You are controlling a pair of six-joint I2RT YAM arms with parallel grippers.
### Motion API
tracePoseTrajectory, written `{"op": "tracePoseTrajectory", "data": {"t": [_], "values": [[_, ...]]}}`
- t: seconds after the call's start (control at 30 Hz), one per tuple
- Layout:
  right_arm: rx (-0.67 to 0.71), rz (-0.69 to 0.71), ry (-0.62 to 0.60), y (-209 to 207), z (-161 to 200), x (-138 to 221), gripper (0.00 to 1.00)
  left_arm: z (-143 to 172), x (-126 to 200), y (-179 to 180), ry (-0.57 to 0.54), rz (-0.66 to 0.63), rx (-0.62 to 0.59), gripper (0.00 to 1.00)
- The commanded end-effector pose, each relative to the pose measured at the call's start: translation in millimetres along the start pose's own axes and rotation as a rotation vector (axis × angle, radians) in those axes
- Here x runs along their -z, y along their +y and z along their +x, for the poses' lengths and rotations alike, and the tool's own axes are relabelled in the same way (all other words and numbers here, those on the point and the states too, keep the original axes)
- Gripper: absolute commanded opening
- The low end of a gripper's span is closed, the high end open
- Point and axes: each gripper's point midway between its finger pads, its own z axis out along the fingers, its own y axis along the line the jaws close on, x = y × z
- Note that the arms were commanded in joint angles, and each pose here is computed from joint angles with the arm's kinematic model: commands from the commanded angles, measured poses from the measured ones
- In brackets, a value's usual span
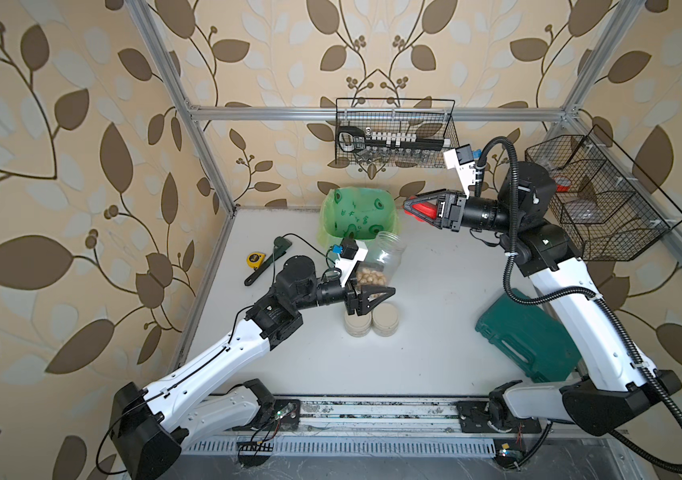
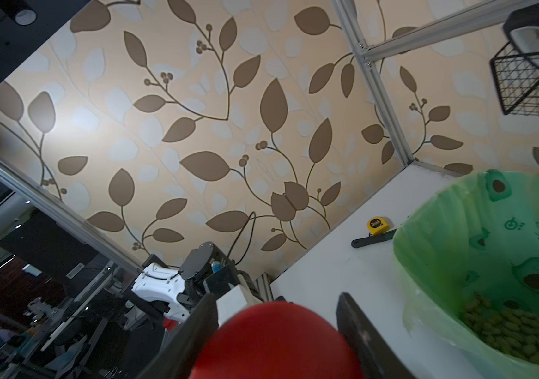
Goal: Empty moldy peanuts from jars
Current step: Unscrew the lid from the jar, then place the lid at the center of the board.
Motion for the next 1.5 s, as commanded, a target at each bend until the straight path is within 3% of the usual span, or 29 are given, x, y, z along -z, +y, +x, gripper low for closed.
{"op": "tracePoseTrajectory", "data": {"t": [0.0,0.3,0.63,1.1,1.33,1.47], "values": [[0.038,0.170,-0.055,-24,-1,21,0.44,-17,16,4,-0.064,-0.091,-0.065,0.35],[0.058,0.595,-0.145,-103,25,69,0.43,-21,61,4,-0.149,-0.243,-0.112,0.35],[0.036,0.944,-0.209,-184,104,123,0.44,-17,98,9,-0.248,-0.366,-0.102,0.36],[-0.098,1.113,-0.316,-247,209,163,0.39,-13,108,-8,-0.284,-0.293,-0.041,0.37],[-0.187,1.138,-0.270,-271,259,156,0.39,-6,110,-14,-0.269,-0.263,-0.003,0.37],[-0.171,1.174,-0.210,-276,282,144,0.39,-2,113,-15,-0.264,-0.262,0.007,0.37]]}}
